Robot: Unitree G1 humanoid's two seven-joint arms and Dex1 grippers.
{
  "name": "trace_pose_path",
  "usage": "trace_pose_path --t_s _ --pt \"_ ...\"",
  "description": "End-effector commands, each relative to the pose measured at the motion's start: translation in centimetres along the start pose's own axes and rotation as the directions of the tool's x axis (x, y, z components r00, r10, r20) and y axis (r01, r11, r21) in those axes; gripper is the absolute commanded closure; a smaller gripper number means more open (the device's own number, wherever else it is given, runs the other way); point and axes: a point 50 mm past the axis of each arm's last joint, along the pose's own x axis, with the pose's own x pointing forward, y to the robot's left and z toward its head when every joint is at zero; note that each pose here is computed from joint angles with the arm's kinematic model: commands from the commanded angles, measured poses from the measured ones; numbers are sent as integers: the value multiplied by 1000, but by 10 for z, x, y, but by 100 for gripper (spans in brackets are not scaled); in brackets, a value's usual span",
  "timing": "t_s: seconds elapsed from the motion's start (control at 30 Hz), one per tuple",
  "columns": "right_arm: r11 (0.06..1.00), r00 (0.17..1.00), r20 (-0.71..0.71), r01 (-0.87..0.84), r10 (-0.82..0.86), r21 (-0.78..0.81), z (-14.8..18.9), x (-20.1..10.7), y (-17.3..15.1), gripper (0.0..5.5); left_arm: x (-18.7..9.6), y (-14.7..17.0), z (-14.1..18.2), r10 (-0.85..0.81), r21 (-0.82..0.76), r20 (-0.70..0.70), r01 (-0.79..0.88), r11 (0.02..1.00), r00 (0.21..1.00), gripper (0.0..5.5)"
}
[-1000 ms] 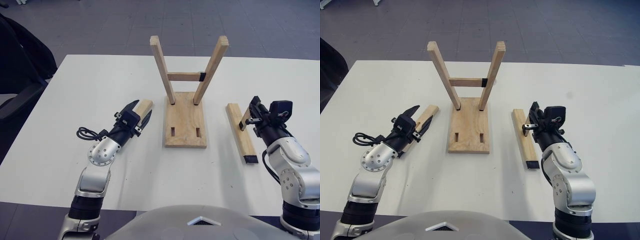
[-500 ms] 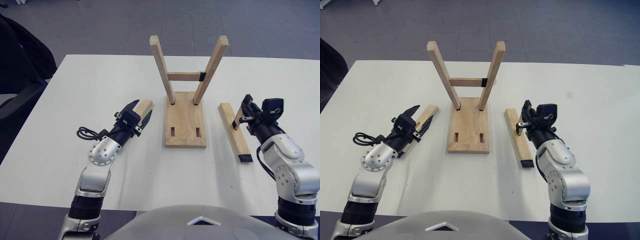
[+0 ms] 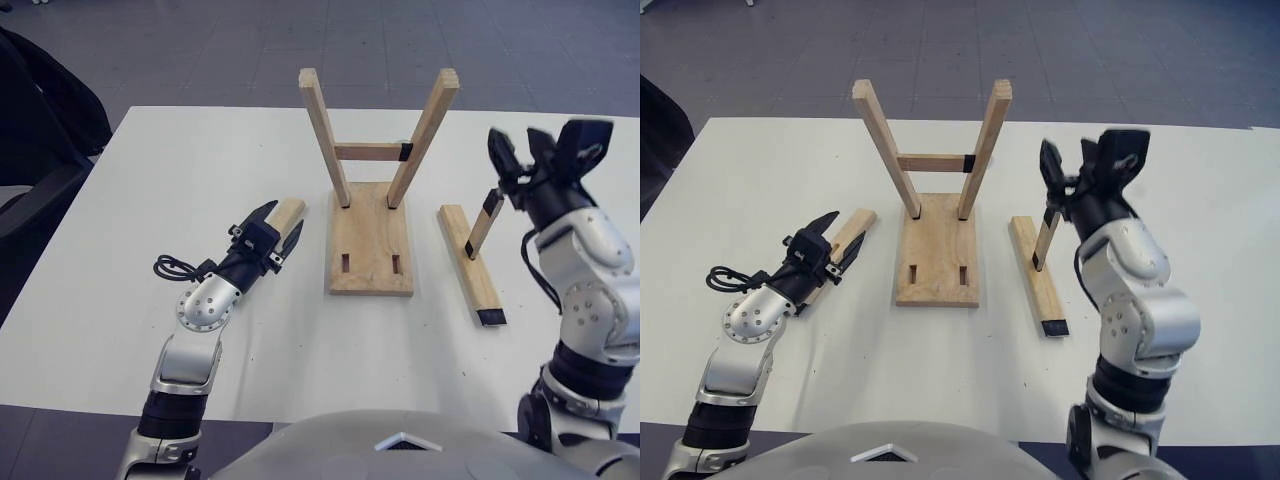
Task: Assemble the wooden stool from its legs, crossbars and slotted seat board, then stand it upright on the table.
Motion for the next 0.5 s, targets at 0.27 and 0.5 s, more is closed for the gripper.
trace_pose_path --t_s 0.27,0.5 --pt "991 981 -175 101 -85 83 -27 32 -9 253 0 0 -2 1 -15 -4 -1 1000 1000 281" --pt "999 987 160 5 -12 41 53 30 17 253 -1 -1 -2 -4 -15 -5 4 1000 1000 281"
